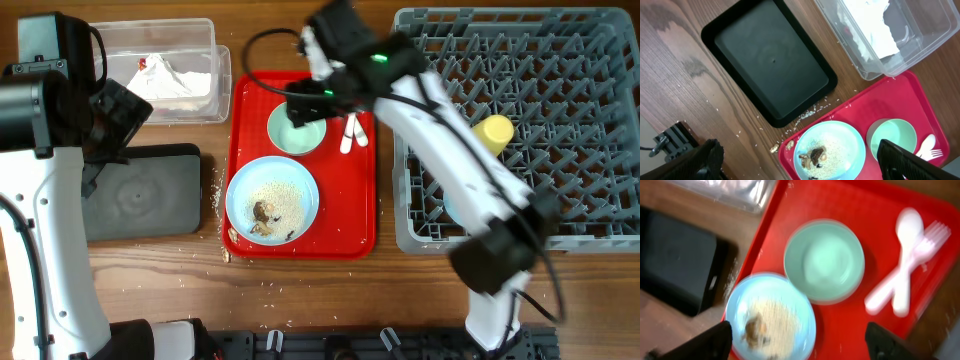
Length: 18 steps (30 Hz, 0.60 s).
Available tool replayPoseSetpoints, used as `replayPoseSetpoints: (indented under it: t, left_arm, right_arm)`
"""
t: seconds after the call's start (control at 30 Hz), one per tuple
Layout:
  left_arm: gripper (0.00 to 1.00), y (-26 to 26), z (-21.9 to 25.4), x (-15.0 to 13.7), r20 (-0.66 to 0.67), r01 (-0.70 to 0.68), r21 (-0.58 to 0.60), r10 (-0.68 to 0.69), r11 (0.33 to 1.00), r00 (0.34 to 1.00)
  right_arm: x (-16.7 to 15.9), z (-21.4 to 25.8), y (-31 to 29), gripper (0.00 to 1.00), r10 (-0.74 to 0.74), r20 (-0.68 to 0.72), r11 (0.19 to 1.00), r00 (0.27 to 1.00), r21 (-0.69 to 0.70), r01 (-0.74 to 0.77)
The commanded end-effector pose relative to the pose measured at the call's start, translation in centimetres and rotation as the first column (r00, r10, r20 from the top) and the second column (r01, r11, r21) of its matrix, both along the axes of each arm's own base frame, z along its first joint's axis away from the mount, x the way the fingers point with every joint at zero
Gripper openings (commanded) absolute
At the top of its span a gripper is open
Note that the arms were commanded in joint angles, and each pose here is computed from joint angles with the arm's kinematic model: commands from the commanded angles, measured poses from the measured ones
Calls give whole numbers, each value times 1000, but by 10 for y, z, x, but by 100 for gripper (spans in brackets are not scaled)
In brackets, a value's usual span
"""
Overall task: Sort waste into correct bins and load items into the dishwasher rack
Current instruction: 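Reach the right gripper to the mint bowl on the red tray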
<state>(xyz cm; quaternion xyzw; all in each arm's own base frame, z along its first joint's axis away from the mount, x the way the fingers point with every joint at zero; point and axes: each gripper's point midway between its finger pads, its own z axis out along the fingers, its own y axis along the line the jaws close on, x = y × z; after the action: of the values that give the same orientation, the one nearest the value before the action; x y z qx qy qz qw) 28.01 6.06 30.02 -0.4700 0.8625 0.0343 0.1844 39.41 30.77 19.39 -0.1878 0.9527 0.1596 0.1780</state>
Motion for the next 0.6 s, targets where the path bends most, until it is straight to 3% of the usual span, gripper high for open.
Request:
replayPoseSetpoints:
  t: [0.0,0.2,0.37,0.57]
  left_arm:
    - [100,2,1,0,9,-21,-6,21,1000,1000]
    - [100,2,1,0,9,-21,-6,21,1000,1000]
    - [100,2,1,0,9,-21,-6,21,1000,1000]
    - [100,2,1,0,9,-21,-6,21,1000,1000]
  right_arm:
    - [24,-35,28,80,22,94,995,995,-97,-12]
    - [33,-98,68,66,16,138,987,990,-161,7]
    - [28,-141,76,61,-5,113,977,994,-212,29]
    - [30,-163,71,50,-25,115,965,993,-257,54]
